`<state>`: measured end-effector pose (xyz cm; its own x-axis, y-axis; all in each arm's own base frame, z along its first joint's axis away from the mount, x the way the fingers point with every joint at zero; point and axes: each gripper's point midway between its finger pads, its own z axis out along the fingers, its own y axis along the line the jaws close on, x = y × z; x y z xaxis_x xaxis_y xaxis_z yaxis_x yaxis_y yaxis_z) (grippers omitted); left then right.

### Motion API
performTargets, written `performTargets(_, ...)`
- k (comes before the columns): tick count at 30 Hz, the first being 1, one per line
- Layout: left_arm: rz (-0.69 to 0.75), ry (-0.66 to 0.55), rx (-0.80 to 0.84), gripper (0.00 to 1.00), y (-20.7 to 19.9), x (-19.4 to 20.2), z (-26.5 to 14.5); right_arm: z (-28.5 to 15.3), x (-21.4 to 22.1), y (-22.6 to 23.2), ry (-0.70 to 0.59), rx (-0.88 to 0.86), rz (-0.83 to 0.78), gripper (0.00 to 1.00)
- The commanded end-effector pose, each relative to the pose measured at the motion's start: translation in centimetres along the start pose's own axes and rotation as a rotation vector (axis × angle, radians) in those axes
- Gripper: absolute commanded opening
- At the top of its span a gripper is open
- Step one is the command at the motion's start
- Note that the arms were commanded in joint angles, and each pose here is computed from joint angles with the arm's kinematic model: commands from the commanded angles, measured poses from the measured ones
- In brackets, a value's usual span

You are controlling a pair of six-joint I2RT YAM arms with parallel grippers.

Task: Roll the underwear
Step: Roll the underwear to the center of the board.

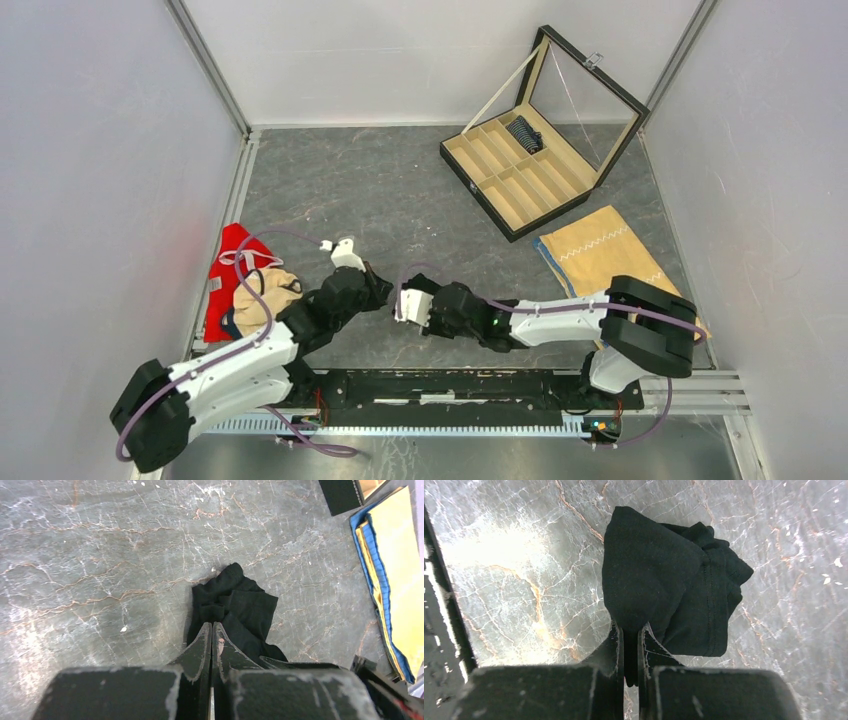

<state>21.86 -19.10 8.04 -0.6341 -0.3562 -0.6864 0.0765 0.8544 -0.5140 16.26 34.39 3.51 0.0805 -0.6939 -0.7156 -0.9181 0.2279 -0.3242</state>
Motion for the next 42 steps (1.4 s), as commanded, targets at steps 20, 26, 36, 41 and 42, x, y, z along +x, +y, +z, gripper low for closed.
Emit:
performTargets(20, 0.152, 0.059, 0.420, 0.02, -6.4, 0.5, -3.8, -1.9, -2.3, -0.1, -0.169, -0.506, 0.787, 0.00)
performTargets(26, 0.177, 0.082, 0.428, 0.02, -6.6, 1.1, -3.5, -1.3, -0.9, -0.6, -0.133, -0.492, 0.946, 0.00)
performTargets(36, 0.181, 0.089, 0.414, 0.02, -7.0, 1.2, -1.9, -0.6, 1.1, -2.0, -0.100, -0.446, 1.103, 0.00)
performTargets(41, 0.173, 0.087, 0.400, 0.02, -7.1, 1.3, -0.7, -0.3, 1.9, -2.2, -0.084, -0.443, 1.125, 0.00)
performTargets(42, 0.170, 0.085, 0.396, 0.02, -7.1, 1.3, -0.5, -0.3, 2.1, -2.2, -0.081, -0.443, 1.127, 0.00)
